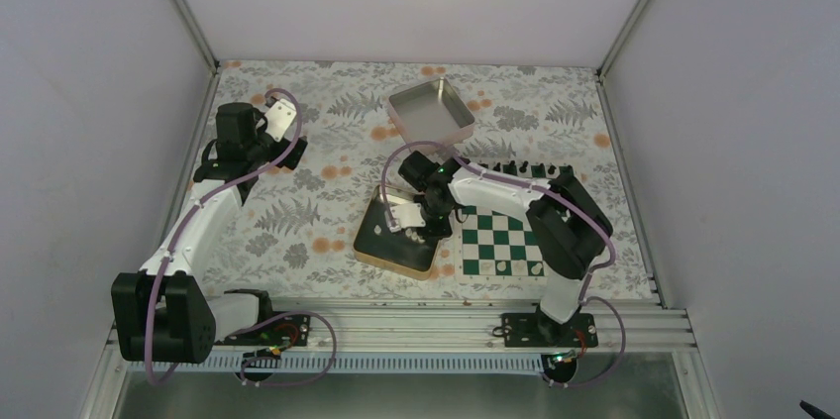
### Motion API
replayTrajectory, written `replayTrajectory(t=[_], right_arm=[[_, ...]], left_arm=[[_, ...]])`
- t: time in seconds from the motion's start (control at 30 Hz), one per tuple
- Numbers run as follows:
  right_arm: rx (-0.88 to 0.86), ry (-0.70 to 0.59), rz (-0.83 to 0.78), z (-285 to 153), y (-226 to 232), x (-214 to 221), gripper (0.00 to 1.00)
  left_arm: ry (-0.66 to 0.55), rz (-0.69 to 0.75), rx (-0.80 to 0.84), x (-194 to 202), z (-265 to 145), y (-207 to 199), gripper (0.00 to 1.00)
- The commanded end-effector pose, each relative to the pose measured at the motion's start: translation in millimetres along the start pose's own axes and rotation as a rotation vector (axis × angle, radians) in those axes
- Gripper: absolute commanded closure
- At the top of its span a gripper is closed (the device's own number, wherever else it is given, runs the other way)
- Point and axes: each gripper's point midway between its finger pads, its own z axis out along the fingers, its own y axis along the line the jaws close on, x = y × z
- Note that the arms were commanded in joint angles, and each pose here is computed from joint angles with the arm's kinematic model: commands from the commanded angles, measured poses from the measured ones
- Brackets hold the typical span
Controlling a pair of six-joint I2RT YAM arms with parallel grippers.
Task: Set up the chess pieces on the board
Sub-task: Pick up the chess piece from the storage box, then place the chess piece on the chessboard.
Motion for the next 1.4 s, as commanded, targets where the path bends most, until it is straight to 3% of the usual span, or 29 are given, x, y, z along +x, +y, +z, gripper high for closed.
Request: replayTrajectory(t=[0.0, 0.27, 0.5, 0.93, 1.17, 1.37], right_arm=[[0.0, -0.043, -0.005, -6.9, 4.2, -9.9, 0.91], [0.094, -0.155, 0.01, -69.7, 16.5, -21.0, 0.94], [0.099, -0.144, 0.101, -93.3, 44.1, 16.5, 0.94], [0.041, -0.052, 0.198, -45.1, 97.5, 83.7, 0.94], [0.007, -0.042, 0.201, -19.2, 100.7, 89.3, 0.93], [0.044, -0.068, 0.189, -24.1, 90.0, 82.8, 0.93]], left_arm=[[-0.027, 0.003, 0.008, -7.2, -2.5, -2.0, 0.0], [-0.029, 0.0, -0.004, -8.3, -3.5, 0.5, 0.0], [-0.03, -0.001, -0.007, -9.8, -3.8, 1.4, 0.0], [-0.029, -0.011, -0.024, -9.5, -4.7, 4.2, 0.0], [-0.023, -0.014, -0.031, -6.9, -4.8, 4.6, 0.0], [-0.018, -0.013, -0.033, -5.7, -3.5, 5.0, 0.0]])
